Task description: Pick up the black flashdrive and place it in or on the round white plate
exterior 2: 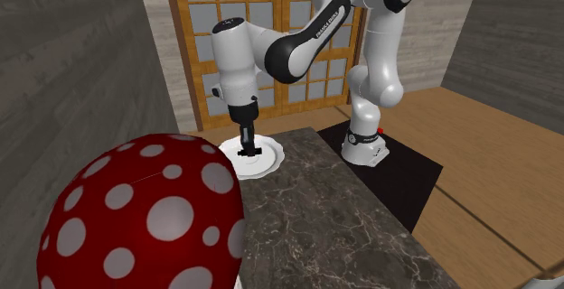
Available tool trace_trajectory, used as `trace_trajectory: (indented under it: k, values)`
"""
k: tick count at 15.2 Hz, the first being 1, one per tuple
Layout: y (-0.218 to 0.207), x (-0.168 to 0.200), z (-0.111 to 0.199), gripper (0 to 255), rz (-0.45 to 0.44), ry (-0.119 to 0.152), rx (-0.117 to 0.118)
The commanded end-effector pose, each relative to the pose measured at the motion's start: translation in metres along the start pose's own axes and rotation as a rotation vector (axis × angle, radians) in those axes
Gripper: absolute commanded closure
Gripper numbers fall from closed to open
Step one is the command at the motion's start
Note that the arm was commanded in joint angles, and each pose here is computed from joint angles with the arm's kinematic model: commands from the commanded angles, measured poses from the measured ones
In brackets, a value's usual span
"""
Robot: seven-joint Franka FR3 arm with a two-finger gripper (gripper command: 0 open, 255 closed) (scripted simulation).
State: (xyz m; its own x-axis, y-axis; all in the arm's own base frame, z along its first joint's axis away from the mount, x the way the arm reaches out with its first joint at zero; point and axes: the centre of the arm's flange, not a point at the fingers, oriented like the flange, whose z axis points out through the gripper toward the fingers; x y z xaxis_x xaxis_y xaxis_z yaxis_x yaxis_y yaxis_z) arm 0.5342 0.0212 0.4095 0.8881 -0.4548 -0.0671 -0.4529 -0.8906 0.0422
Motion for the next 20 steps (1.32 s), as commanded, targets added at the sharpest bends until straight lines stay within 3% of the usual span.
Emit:
trace_trajectory:
  k: [1, 8, 9, 14, 18, 20]
  values:
    - [-0.001, 0.000, 0.005, 255, 0.000, 0.000, 0.000]
    - [-0.001, 0.000, 0.005, 255, 0.000, 0.000, 0.000]
    - [-0.001, 0.000, 0.005, 0, 0.000, 0.000, 0.000]
    - [-0.001, 0.000, 0.005, 0, 0.000, 0.000, 0.000]
    - [-0.001, 0.000, -0.045, 0, 0.000, 0.000, 0.000]
    - [-0.001, 0.000, -0.045, 0, 0.000, 0.000, 0.000]
